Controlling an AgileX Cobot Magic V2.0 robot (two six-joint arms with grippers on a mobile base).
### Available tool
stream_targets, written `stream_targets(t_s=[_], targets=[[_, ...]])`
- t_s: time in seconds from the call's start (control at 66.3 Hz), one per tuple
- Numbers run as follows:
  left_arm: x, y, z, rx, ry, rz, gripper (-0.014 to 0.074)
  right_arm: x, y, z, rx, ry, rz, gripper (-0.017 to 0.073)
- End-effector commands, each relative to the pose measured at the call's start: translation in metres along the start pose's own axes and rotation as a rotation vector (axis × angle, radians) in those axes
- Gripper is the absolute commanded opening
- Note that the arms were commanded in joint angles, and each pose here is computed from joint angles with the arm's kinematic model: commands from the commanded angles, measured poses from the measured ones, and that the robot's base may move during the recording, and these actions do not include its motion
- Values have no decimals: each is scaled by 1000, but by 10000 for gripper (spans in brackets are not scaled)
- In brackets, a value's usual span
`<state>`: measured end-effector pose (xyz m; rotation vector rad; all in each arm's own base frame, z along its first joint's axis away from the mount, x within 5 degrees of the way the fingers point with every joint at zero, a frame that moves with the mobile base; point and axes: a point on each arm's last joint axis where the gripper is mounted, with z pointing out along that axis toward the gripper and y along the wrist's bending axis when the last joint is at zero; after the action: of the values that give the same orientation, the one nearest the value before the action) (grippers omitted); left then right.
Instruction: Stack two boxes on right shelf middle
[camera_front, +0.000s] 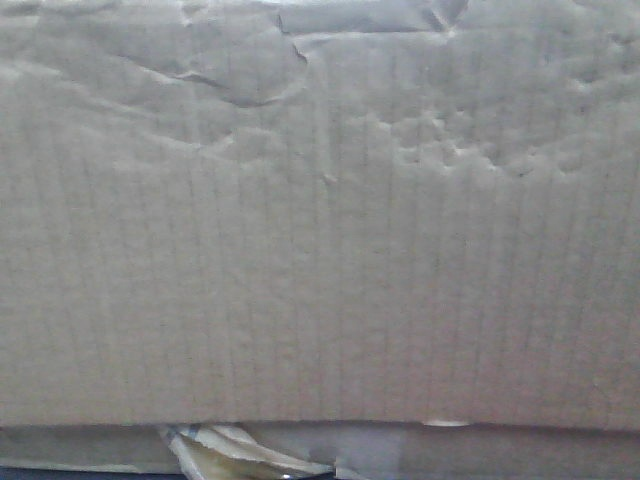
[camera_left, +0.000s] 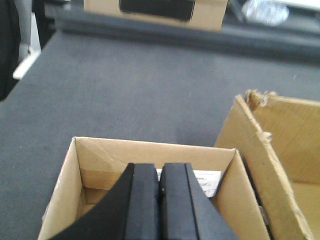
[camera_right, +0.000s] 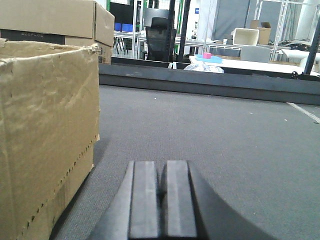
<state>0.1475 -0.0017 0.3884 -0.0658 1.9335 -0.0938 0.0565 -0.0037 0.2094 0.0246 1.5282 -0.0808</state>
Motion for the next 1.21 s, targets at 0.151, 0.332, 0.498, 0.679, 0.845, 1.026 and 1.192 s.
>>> stream_targets(t_s=[0.151, 0.332, 0.498, 0.679, 0.845, 1.026, 1.192], targets=[[-14, 4, 37, -42, 128, 46, -92, -2, 0, 0, 2, -23, -13, -162], [-15, 15, 70, -82, 437, 112, -92, -2, 0, 0, 2, -23, -13, -162], [-23, 41, 97, -97, 605, 127, -92, -2, 0, 0, 2, -23, -13, -162], [-28, 56, 108, -53, 634, 100, -92, -2, 0, 0, 2, -23, -13, -162], [-25, 67, 112, -81, 657, 78, -6, -2, 0, 0, 2, -23, -13, -162], [-23, 72, 118, -104, 661, 95, 298, -2, 0, 0, 2, -23, -13, -162], [-11, 78, 135, -101, 742, 91, 356, -2, 0, 0, 2, -23, -13, -162]])
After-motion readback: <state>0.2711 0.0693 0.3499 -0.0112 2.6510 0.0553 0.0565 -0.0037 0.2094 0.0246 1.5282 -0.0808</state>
